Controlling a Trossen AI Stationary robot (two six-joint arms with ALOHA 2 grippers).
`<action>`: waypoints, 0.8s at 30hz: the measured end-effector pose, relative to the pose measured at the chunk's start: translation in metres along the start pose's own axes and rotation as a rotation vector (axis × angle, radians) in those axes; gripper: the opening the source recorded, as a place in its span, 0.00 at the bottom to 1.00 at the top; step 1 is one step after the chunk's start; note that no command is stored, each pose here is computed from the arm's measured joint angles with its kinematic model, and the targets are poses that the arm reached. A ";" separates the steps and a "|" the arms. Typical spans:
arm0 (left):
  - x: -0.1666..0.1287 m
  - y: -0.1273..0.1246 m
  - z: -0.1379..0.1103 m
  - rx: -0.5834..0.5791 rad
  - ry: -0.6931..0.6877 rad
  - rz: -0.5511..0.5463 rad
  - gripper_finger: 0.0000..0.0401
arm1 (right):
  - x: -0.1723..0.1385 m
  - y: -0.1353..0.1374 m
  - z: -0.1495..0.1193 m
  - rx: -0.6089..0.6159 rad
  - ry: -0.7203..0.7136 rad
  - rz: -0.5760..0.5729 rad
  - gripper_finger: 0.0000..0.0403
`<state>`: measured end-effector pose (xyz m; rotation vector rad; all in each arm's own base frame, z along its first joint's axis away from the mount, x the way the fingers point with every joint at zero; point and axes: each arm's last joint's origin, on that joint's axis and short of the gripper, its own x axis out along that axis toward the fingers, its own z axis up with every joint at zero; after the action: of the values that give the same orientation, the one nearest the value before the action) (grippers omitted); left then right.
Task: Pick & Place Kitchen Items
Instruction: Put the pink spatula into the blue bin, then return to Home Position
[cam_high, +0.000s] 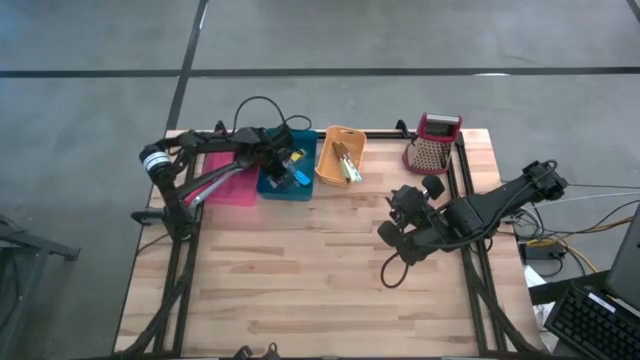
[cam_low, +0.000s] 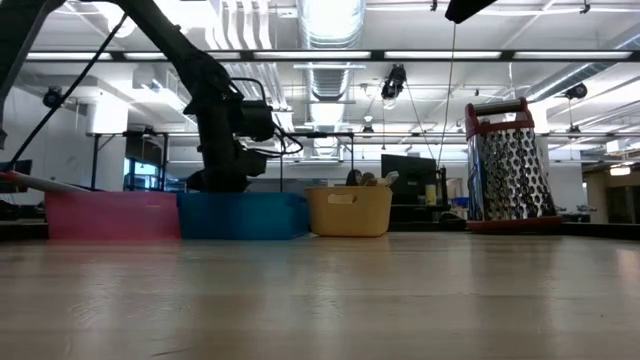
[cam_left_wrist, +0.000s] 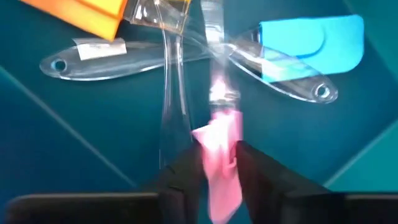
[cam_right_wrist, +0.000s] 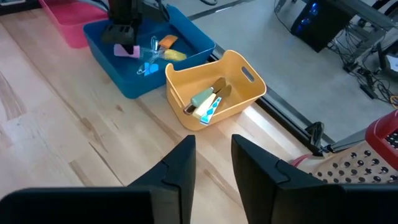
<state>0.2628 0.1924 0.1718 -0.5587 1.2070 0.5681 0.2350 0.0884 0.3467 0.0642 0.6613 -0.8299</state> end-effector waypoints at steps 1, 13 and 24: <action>-0.001 0.000 0.001 0.001 -0.001 0.000 0.27 | 0.000 0.000 0.000 -0.001 0.000 0.000 0.25; -0.034 -0.007 0.021 -0.015 0.010 -0.030 0.45 | 0.000 0.000 0.000 -0.007 0.000 0.000 0.33; -0.093 -0.044 0.033 0.079 -0.157 -0.057 0.45 | 0.000 0.000 0.000 -0.039 0.000 -0.001 0.39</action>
<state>0.2915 0.1717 0.2742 -0.4712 1.0570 0.5044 0.2350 0.0883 0.3465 0.0281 0.6772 -0.8175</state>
